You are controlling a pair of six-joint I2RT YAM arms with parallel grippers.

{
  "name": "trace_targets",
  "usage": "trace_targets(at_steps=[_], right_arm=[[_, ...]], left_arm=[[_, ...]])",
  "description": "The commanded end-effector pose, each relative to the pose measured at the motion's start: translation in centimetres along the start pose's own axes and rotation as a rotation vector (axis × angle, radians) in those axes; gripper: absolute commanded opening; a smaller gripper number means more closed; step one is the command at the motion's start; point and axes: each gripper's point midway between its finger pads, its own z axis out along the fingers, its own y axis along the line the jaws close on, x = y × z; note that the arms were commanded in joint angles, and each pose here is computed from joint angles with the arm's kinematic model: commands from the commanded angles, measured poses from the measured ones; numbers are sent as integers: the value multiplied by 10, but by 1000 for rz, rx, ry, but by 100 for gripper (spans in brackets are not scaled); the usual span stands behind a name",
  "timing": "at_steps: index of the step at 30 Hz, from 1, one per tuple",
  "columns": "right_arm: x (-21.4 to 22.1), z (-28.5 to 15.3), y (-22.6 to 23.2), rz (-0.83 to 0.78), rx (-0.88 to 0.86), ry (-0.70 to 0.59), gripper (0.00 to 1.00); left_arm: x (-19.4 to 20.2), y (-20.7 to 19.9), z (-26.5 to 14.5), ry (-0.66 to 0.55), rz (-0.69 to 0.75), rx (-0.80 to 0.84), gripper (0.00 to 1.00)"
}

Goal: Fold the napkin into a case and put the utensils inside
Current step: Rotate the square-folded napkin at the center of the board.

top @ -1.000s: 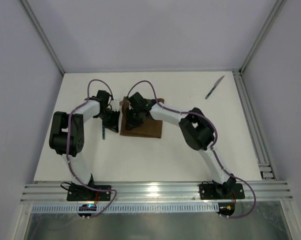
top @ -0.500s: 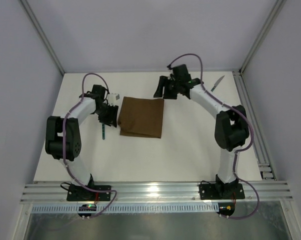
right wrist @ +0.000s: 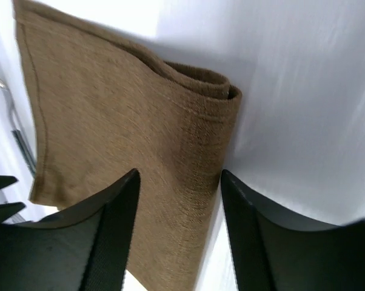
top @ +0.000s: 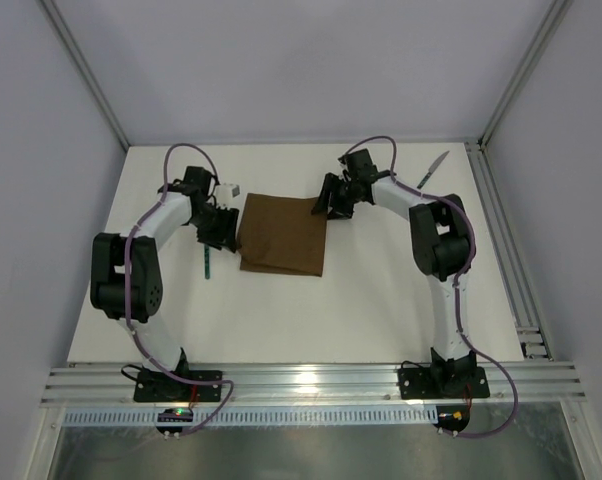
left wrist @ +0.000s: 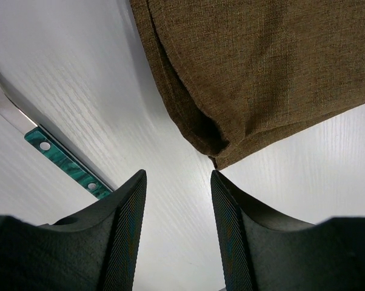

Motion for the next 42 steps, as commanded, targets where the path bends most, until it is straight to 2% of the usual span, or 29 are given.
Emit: trace_targets(at_steps=[1, 5, 6, 10, 11, 13, 15, 20, 21, 23, 24, 26, 27, 28, 29, 32, 34, 36, 38, 41, 42], right_arm=[[-18, 0, 10, 48, -61, -59, 57], [-11, -3, 2, 74, -45, -68, 30], [-3, -3, -7, 89, -31, -65, 21], [7, -25, -21, 107, -21, -103, 8], [3, -38, -18, 97, -31, -132, 7], [20, -43, -28, 92, -5, -119, 7], [31, -53, -29, 87, -5, -118, 11], [76, -76, -26, 138, -15, -141, 10], [104, -85, -34, 153, 4, -137, 9], [128, -90, -32, 195, 8, -164, 9], [171, -86, -43, 205, 46, -113, 9], [200, -95, -30, 252, 21, -105, 9], [235, -94, -33, 233, 41, -45, 16], [244, -102, -23, 225, 10, -35, 26], [267, -108, -25, 202, 35, 46, 39], [278, -138, -30, 59, 84, 111, 55], [244, -156, -14, -33, 75, 28, 65], [216, -170, -6, -109, 47, -8, 66], [184, -173, -11, -104, 28, -54, 64], [138, -161, -6, -176, -17, -98, 60], [134, -148, -16, -169, 0, -65, 58]], left_arm=[[-13, -8, -12, -43, 16, 15, 49], [-17, -8, -15, -55, 21, 14, 49], [-19, -9, -17, -64, 24, 14, 49], [-21, -14, -20, -72, 39, 38, 49], [-22, -17, -20, -72, 46, 51, 49], [-20, -24, -17, -59, 63, 74, 50], [-18, -29, -11, -48, 97, 71, 50], [-21, -31, -6, -42, 94, 50, 51], [-22, -31, -7, -40, 95, 50, 51], [-15, -32, -6, -9, 87, 63, 51], [-12, -33, -6, 4, 86, 69, 51], [4, -36, -5, 58, 82, 93, 51], [10, -39, -6, 83, 81, 111, 51], [18, -40, -6, 108, 92, 120, 50], [28, -45, -10, 140, 89, 145, 50], [47, -48, -13, 191, 106, 177, 50], [49, -50, -8, 192, 100, 192, 51], [46, -53, 5, 188, 102, 204, 50], [42, -59, 14, 193, 101, 219, 50], [37, -60, 35, 209, 129, 166, 49], [30, -60, 42, 193, 145, 138, 46]])
